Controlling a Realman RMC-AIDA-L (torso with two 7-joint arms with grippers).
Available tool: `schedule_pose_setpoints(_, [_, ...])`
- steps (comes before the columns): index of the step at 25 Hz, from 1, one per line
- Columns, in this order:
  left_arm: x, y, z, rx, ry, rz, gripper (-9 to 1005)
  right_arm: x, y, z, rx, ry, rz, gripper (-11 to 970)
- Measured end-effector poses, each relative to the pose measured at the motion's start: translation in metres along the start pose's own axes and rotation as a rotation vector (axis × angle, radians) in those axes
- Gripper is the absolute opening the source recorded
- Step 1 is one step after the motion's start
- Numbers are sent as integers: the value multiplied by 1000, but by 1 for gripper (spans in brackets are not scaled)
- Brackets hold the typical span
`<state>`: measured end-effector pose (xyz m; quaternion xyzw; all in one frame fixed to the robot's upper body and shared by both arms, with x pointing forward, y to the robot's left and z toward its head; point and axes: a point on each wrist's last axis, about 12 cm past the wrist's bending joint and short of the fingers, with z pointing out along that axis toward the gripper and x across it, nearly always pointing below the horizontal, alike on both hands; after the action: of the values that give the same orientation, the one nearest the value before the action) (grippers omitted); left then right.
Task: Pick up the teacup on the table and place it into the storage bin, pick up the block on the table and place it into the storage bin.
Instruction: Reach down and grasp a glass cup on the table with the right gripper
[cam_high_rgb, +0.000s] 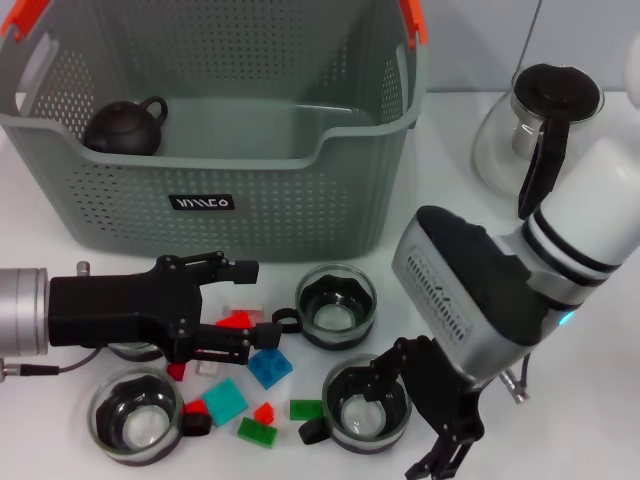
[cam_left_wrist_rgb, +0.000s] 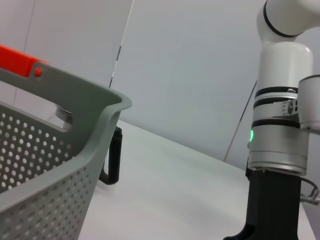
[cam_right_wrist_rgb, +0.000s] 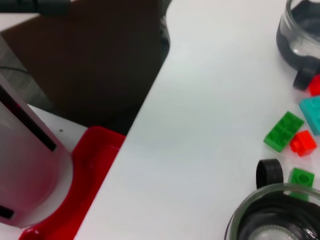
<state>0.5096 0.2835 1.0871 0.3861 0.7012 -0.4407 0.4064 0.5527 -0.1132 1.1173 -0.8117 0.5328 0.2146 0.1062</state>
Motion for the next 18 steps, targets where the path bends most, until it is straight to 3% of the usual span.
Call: schedule_pose_setpoints(18, [1, -1, 0, -1, -5, 14, 932, -20, -3, 11, 19, 83, -5, 946])
